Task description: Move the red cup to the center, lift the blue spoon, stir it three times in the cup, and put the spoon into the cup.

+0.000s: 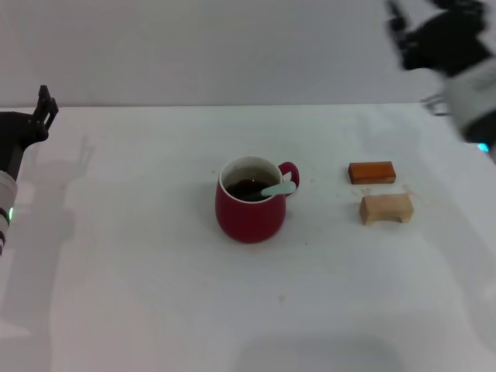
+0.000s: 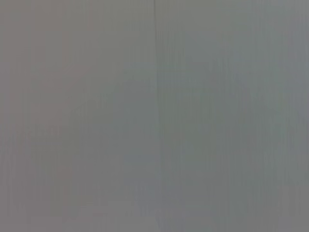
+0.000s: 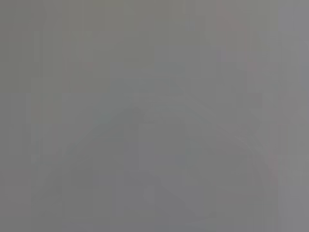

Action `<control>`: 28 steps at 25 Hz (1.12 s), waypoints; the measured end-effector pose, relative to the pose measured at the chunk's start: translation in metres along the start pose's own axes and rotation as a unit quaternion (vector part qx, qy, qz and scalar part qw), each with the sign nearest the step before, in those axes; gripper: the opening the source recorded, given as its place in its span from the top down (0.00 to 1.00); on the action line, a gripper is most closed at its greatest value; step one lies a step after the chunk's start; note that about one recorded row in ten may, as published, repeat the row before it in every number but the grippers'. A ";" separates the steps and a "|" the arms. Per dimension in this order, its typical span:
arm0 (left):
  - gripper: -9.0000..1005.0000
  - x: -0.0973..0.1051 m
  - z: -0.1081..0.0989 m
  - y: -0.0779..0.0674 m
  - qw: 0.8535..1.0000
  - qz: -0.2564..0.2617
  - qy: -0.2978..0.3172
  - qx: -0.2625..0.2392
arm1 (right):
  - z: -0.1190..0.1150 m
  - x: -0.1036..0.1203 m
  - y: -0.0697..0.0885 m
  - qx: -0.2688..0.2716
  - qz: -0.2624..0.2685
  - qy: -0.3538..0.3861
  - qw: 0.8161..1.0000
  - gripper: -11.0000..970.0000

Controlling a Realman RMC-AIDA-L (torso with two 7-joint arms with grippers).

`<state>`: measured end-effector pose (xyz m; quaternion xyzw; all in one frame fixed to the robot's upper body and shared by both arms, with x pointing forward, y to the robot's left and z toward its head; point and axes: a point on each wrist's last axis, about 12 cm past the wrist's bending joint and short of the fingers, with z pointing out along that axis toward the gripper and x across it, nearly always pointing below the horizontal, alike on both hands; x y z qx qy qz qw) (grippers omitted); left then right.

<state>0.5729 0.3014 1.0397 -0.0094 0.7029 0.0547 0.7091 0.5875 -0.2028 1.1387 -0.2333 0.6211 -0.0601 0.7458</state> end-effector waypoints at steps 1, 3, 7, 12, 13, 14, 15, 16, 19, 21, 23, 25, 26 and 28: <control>0.15 0.000 0.000 -0.001 1.000 0.000 0.001 0.002 | -0.014 0.013 -0.013 0.061 0.053 -0.006 0.997 0.56; 0.15 0.000 0.000 -0.001 1.000 0.000 0.001 0.002 | -0.027 0.029 -0.027 0.121 0.091 -0.003 0.989 0.56; 0.15 0.000 0.000 -0.002 1.000 -0.001 0.001 0.003 | -0.051 0.056 -0.046 0.205 0.115 0.011 0.972 0.56; 0.15 0.001 -0.001 -0.002 1.000 -0.005 0.002 0.003 | -0.089 0.098 -0.064 0.286 0.144 0.045 0.946 0.56; 0.15 0.001 -0.001 -0.002 1.000 -0.005 0.002 0.003 | -0.089 0.098 -0.064 0.286 0.144 0.045 0.946 0.56; 0.15 0.001 -0.001 -0.001 1.000 -0.005 0.002 0.002 | -0.097 0.109 -0.065 0.289 0.157 0.054 0.943 0.56; 0.15 0.001 -0.001 -0.001 1.000 -0.005 0.002 0.002 | -0.097 0.109 -0.065 0.289 0.157 0.054 0.943 0.56; 0.15 0.002 -0.002 -0.001 1.000 -0.006 0.003 0.001 | -0.101 0.114 -0.065 0.287 0.158 0.062 0.943 0.56; 0.15 0.003 -0.003 -0.001 1.000 -0.006 0.004 0.001 | -0.105 0.117 -0.059 0.262 0.140 0.069 0.952 0.56; 0.15 0.003 -0.004 -0.001 1.000 -0.005 0.005 0.002 | -0.109 0.118 -0.055 0.247 0.130 0.070 0.958 0.56; 0.15 0.004 -0.005 0.000 1.000 -0.004 0.007 0.003 | -0.111 0.119 -0.054 0.245 0.128 0.071 0.958 0.56; 0.15 0.005 -0.006 0.000 1.000 -0.003 0.008 0.004 | -0.114 0.120 -0.055 0.250 0.128 0.072 0.957 0.56; 0.15 0.005 -0.006 0.000 1.000 -0.003 0.008 0.004 | -0.116 0.120 -0.055 0.254 0.128 0.070 0.956 0.56; 0.15 0.005 -0.006 0.000 1.000 -0.002 0.007 0.004 | -0.119 0.120 -0.057 0.262 0.131 0.062 0.954 0.56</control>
